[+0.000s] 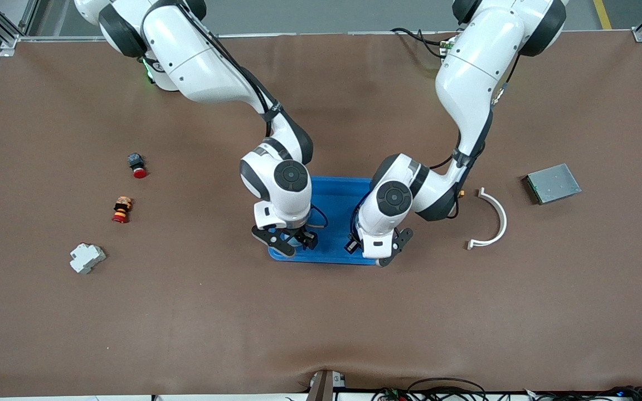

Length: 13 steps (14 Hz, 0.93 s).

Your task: Place electrolytic capacitor and blue bell in tray

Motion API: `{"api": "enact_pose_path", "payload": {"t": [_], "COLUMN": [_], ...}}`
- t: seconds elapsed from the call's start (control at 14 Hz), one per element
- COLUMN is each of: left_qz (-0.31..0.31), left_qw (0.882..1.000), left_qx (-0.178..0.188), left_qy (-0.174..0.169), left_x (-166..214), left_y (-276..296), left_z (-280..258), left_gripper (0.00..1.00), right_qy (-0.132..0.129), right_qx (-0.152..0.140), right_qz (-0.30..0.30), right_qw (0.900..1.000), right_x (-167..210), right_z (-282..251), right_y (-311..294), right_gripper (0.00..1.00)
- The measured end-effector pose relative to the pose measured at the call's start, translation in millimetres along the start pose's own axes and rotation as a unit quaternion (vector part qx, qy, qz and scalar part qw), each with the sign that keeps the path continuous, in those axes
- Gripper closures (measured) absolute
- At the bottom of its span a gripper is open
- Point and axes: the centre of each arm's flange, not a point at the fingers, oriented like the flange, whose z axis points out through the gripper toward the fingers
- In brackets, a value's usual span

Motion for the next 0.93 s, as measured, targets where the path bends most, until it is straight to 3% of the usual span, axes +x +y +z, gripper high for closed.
{"api": "enact_pose_path", "payload": {"t": [0.28, 0.64, 0.71, 0.93], "left_qz": [-0.003, -0.002, -0.002, 0.007], "left_qw": [1.0, 1.0, 1.0, 1.0], "left_qx": [0.002, 0.003, 0.003, 0.002], "left_qy": [0.003, 0.003, 0.003, 0.012], "left_x": [5.8, 6.4, 6.4, 6.6], "left_y": [-2.3, -3.1, -3.1, -1.3], "left_z": [7.1, 10.0, 10.0, 7.7], "left_gripper": [0.64, 0.64, 0.59, 0.29], "right_qy": [-0.043, -0.063, -0.065, -0.063], "right_qx": [-0.033, -0.05, -0.052, -0.059], "right_qz": [-0.031, -0.108, -0.121, -0.122], "right_qw": [0.998, 0.991, 0.989, 0.989], "right_x": [43.4, 93.7, 102.6, 131.4], "right_z": [-15.1, -41.2, -47.5, -79.4], "right_y": [15.5, 38.2, 43.8, 62.4], "right_gripper": [0.0, 0.0, 0.0, 0.0]}}
